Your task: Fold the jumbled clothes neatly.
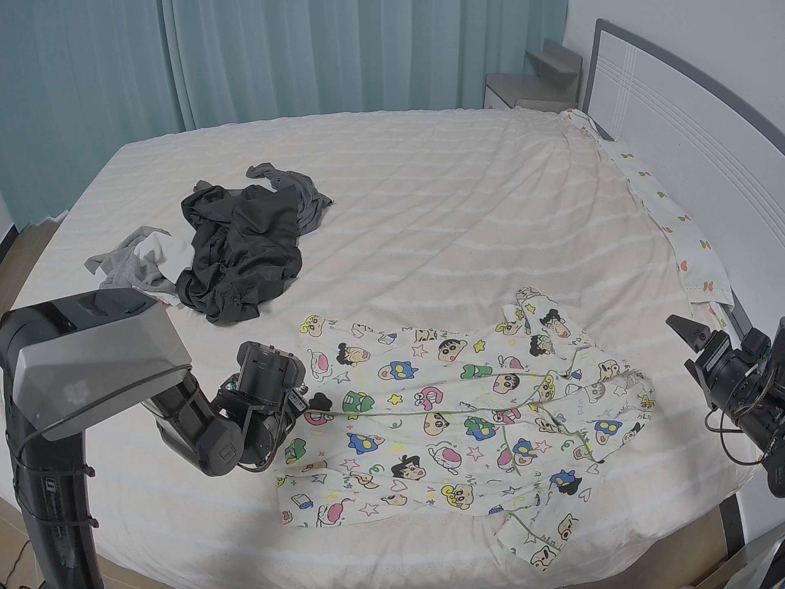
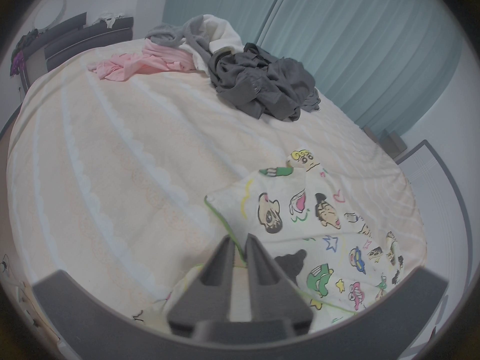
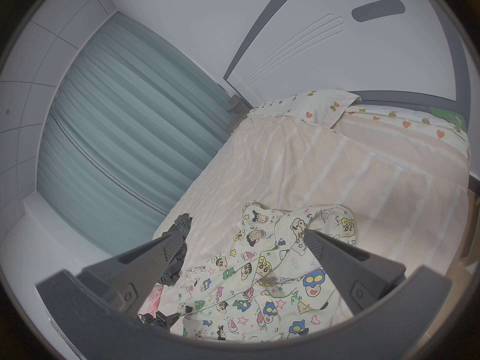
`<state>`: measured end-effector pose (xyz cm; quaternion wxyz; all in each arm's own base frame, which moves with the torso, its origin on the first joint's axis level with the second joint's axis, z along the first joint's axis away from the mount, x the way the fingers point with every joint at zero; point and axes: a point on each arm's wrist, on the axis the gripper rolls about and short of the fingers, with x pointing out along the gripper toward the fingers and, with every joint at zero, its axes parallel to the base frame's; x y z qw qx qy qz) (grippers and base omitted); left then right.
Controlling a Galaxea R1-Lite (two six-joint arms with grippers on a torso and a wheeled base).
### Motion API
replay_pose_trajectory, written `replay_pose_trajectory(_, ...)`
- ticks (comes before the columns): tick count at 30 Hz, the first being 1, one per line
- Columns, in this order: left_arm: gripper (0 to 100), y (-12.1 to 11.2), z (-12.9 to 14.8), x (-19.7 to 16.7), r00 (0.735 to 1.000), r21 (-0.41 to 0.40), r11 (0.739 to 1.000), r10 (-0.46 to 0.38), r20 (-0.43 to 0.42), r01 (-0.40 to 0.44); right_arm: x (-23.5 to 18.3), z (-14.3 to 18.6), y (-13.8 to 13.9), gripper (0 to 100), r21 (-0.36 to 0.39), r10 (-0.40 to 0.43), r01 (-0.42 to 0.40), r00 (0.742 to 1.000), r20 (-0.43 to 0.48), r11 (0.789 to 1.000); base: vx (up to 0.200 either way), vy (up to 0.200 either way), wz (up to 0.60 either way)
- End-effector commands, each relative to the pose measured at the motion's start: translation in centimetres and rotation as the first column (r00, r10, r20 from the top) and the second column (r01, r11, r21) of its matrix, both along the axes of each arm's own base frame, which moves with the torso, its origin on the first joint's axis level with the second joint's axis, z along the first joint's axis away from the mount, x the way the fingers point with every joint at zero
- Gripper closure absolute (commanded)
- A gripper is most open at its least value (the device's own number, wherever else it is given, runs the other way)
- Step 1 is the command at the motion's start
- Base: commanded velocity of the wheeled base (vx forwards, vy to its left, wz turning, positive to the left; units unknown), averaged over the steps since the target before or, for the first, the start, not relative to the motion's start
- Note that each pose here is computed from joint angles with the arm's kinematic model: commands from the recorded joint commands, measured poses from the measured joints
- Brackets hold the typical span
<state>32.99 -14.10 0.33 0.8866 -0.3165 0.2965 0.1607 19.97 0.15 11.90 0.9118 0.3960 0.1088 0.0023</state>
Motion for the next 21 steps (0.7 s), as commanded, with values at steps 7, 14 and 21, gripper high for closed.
replay_pose_trajectory(7,0,1.7,4.4,-1.5,0.995,-0.101,0.994,-0.021,0.094,0.031,3.2,0.4,0.1,0,-0.046,0.089,-0.088,0.996,0.016,0.995,0.0,0.0,0.0)
replay_pose_trajectory(14,0,4.6,10.1,-2.6,0.97,-0.241,0.956,-0.115,0.212,0.166,10.0,0.6,0.2,0,-0.122,0.119,-0.13,0.988,-0.096,0.984,0.0,0.0,0.0)
replay_pose_trajectory(21,0,4.9,10.1,2.3,0.958,-0.086,0.959,-0.258,0.125,0.27,14.1,-1.2,1.2,0,-0.167,0.16,-0.193,0.968,-0.191,0.967,0.0,0.0,0.0)
